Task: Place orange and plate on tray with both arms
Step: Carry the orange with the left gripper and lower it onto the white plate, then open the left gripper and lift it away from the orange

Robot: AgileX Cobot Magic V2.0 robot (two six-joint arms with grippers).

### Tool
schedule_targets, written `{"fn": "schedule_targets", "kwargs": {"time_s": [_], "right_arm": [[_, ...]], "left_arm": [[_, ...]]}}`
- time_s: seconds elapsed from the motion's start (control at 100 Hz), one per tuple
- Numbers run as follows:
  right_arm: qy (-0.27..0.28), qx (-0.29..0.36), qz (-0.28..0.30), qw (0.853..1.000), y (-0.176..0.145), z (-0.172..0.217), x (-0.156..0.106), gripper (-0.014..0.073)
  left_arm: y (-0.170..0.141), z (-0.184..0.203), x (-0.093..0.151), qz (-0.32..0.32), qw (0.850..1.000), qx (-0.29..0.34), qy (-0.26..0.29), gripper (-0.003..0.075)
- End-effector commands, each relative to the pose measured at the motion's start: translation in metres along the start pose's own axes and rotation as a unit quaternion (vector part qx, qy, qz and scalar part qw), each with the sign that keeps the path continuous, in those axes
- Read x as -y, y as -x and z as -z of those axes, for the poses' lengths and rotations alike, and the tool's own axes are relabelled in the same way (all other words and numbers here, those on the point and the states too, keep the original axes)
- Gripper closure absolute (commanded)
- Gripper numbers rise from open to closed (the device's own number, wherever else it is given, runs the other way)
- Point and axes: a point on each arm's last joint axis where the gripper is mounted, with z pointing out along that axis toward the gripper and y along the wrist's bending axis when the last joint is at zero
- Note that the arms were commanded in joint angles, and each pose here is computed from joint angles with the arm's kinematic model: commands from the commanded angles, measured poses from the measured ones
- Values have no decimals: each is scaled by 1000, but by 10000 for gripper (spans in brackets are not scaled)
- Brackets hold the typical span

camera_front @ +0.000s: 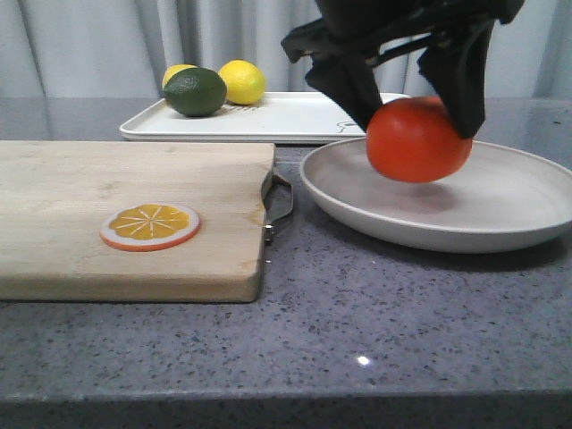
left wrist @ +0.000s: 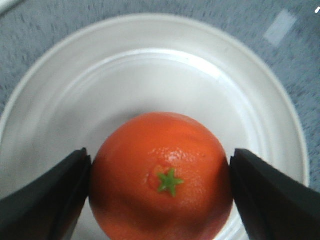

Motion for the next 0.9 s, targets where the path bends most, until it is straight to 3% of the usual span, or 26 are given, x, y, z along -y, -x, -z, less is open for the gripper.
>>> {"fn": "schedule_targets", "kwargs": {"time_s": [0.0, 0.16, 0.4, 0.89], "right_arm": [[3, 50, 8, 999, 17, 2, -1, 662], [3, 50, 8, 999, 17, 2, -1, 662], [3, 50, 8, 999, 17, 2, -1, 662], [2, 47, 8, 999, 17, 2, -1, 662]], "left_arm": [[11, 27, 10, -5, 999, 42, -12, 300], [10, 25, 10, -5, 999, 36, -12, 277], [11, 25, 9, -4, 999, 36, -11, 130], [31, 64, 13, -22, 997, 71, -8, 150]]}}
